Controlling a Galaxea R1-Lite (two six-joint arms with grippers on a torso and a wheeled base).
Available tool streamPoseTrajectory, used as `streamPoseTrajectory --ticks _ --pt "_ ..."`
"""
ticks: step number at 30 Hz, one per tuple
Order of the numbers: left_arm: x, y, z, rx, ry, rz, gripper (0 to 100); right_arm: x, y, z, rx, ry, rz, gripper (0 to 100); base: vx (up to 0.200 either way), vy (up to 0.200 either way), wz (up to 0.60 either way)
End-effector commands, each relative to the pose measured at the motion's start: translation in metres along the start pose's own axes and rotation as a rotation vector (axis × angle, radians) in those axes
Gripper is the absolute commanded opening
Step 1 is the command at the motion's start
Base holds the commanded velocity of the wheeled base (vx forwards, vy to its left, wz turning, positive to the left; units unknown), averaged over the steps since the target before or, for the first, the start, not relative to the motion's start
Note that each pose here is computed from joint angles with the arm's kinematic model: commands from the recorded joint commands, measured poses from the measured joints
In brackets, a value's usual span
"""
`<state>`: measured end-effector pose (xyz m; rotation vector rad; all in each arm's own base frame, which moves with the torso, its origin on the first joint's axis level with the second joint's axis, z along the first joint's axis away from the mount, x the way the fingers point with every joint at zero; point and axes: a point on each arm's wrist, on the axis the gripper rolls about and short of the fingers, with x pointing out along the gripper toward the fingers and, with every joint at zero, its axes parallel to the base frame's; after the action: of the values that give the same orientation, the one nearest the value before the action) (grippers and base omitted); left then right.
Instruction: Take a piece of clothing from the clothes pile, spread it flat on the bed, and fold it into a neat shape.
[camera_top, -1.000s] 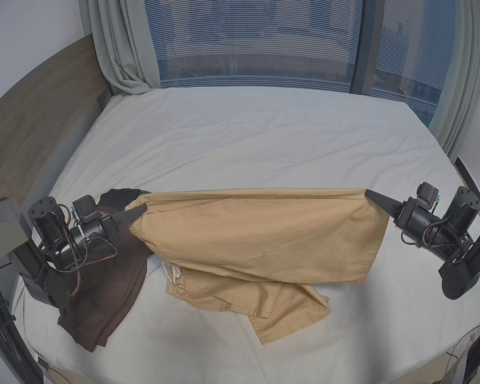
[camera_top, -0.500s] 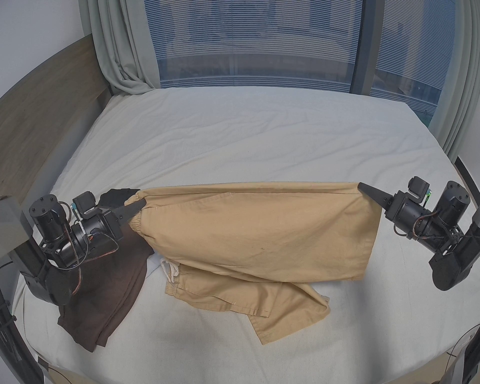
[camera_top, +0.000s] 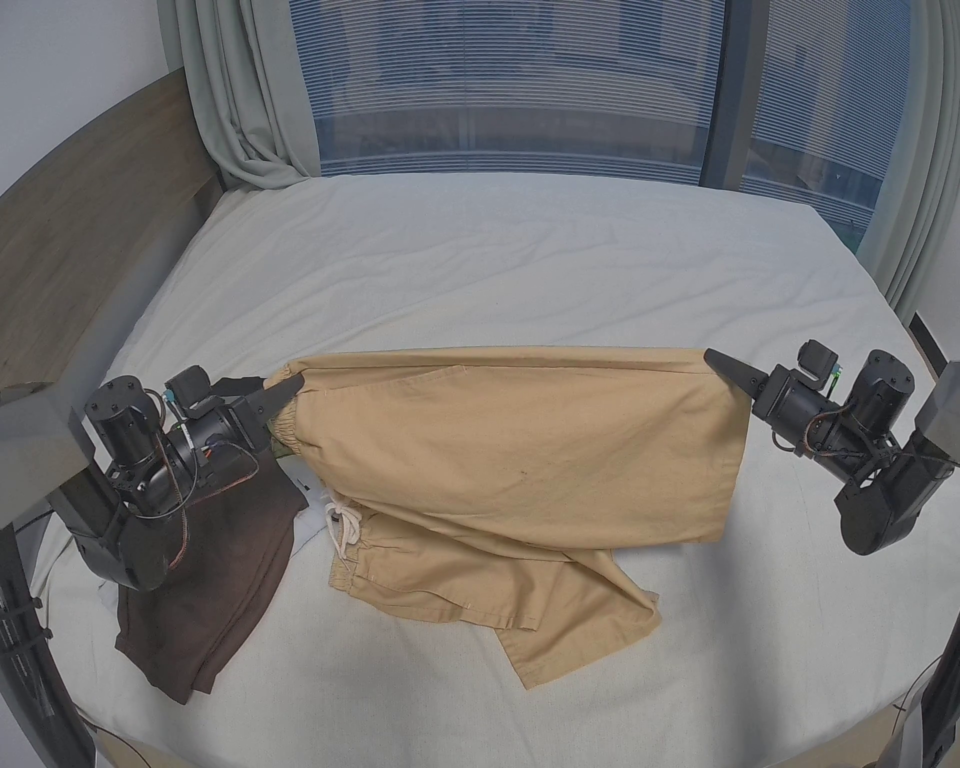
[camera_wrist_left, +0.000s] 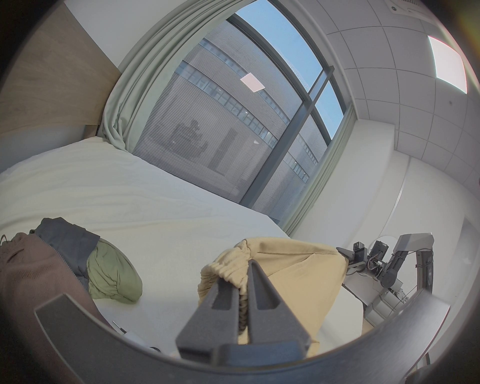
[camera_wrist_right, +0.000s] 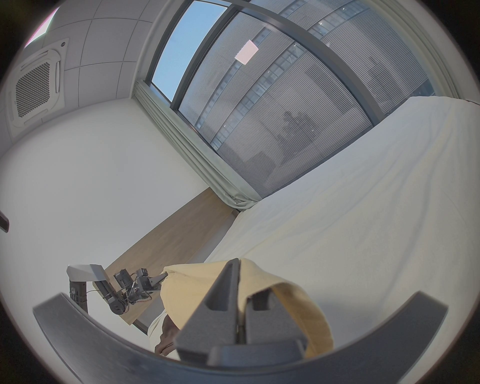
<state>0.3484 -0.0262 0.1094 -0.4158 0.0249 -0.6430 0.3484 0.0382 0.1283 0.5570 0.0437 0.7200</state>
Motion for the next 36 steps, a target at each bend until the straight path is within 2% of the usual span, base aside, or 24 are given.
streamPoseTrajectory --ticks 1,13,18,29,36 --pt "0.009 0.008 -0.009 -0.009 0.006 0.012 0 0.007 -0.015 -0.006 0.007 0.004 -0.014 0 0.000 0.000 0.00" --pt "0.034 0.019 -0.012 -0.013 -0.047 0.031 0 0.023 -0.039 -0.012 0.006 -0.004 -0.016 0 0.000 0.000 0.00" --pt "0.040 0.024 -0.012 -0.029 -0.064 0.029 0 0.031 -0.046 -0.013 0.032 -0.012 -0.008 0 0.000 0.000 0.00" --pt "0.068 0.040 -0.033 -0.050 -0.081 0.033 0 0.046 -0.084 -0.018 0.049 -0.033 -0.030 0 0.000 0.000 0.00" --pt "0.087 0.047 -0.038 -0.054 -0.117 0.020 0 0.056 -0.098 -0.018 0.048 -0.038 -0.031 0 0.000 0.000 0.00"
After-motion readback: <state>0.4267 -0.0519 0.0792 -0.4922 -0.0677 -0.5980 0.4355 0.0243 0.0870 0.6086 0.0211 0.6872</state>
